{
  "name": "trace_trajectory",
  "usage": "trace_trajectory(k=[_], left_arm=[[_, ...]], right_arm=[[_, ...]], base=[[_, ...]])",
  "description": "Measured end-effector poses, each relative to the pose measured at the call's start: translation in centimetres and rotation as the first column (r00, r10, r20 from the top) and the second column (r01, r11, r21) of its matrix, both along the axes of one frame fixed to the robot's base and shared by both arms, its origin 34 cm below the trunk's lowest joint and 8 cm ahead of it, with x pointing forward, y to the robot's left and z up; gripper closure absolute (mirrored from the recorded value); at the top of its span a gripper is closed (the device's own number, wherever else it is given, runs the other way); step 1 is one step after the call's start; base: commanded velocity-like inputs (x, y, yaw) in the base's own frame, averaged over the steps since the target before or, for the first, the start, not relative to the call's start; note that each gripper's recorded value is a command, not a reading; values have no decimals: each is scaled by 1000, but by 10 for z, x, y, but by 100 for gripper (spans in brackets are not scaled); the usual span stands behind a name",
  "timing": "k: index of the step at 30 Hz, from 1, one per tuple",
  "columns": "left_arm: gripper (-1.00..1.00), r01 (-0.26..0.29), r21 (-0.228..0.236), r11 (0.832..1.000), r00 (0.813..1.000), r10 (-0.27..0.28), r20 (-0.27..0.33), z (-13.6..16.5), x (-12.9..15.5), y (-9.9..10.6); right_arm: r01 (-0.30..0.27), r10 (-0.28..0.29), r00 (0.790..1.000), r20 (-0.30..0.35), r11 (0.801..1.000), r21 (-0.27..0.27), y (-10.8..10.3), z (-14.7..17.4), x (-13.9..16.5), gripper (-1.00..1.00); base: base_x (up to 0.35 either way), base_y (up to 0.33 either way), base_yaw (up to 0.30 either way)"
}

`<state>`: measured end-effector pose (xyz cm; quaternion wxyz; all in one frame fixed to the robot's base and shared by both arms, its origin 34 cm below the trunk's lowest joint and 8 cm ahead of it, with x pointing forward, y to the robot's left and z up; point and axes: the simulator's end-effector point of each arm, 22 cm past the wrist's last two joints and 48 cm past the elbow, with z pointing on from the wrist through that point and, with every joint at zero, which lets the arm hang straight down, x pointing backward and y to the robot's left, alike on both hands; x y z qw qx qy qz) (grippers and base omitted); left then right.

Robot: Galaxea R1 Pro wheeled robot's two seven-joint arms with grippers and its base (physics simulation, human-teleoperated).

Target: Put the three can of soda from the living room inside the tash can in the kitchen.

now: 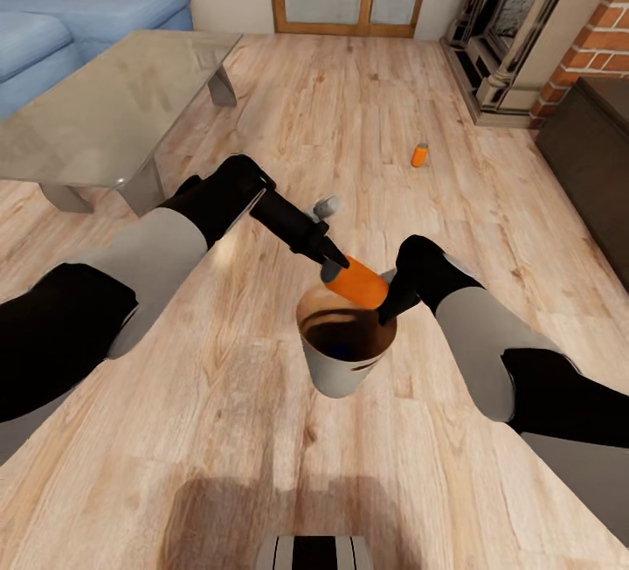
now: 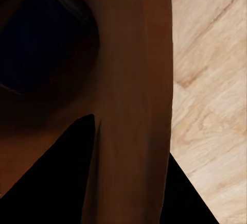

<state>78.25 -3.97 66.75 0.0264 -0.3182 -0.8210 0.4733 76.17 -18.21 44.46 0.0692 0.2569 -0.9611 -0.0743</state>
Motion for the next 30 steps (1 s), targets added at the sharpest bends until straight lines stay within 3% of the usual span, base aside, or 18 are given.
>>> trace_trajectory(k=[4, 7, 11, 20, 21, 22, 23, 25, 27, 28, 30], left_arm=[[100, 7, 6, 1000, 1000, -7, -3, -14, -9, -2], [100, 0, 30, 1000, 1000, -1, 1, -27, -12, 1], [100, -12, 20, 1000, 1000, 12, -20, -38, -19, -1], [100, 53, 64, 997, 998, -50, -43, -56, -42, 1], [100, 57, 86, 995, 998, -54, -34, -60, -41, 4], [100, 69, 156, 985, 998, -69, -7, -74, -40, 14], [100, 79, 193, 978, 997, -81, 4, -82, -40, 20], [100, 81, 196, 977, 997, -83, 3, -82, -41, 21], [100, 86, 205, 975, 996, -89, 4, -84, -42, 22], [100, 96, 221, 971, 995, -100, 5, -87, -44, 24], [100, 112, 243, 963, 993, -117, 5, -92, -47, 27]], right_arm=[[-19, 19, 1000, 12, 1000, -4, 10, 0, 2, 100], [-25, 25, 1000, 18, 1000, -11, 11, 0, 2, 100], [-62, 63, 998, 20, 997, -48, 4, -3, 1, 100], [-64, 61, 993, -99, 997, -32, 9, -24, -38, 100], [-65, 61, 993, -104, 997, -33, 9, -25, -40, 100], [-70, 66, 992, -107, 997, -36, 8, -25, -41, 100], [-66, 62, 993, -102, 997, -34, 9, -24, -39, 100], [-31, 30, 998, -51, 1000, -6, 17, -12, -20, 100], [-18, 17, 999, 49, 1000, 7, 18, 7, 12, 100], [-26, 26, 998, 58, 1000, -3, 16, 8, 14, 100], [-33, 34, 999, 6, 999, -14, 14, -3, -2, 100]], base=[[0, 0, 0], [0, 0, 0], [0, 0, 0], [0, 0, 0], [0, 0, 0], [0, 0, 0], [0, 0, 0], [0, 0, 0], [0, 0, 0], [0, 0, 0], [0, 0, 0]])
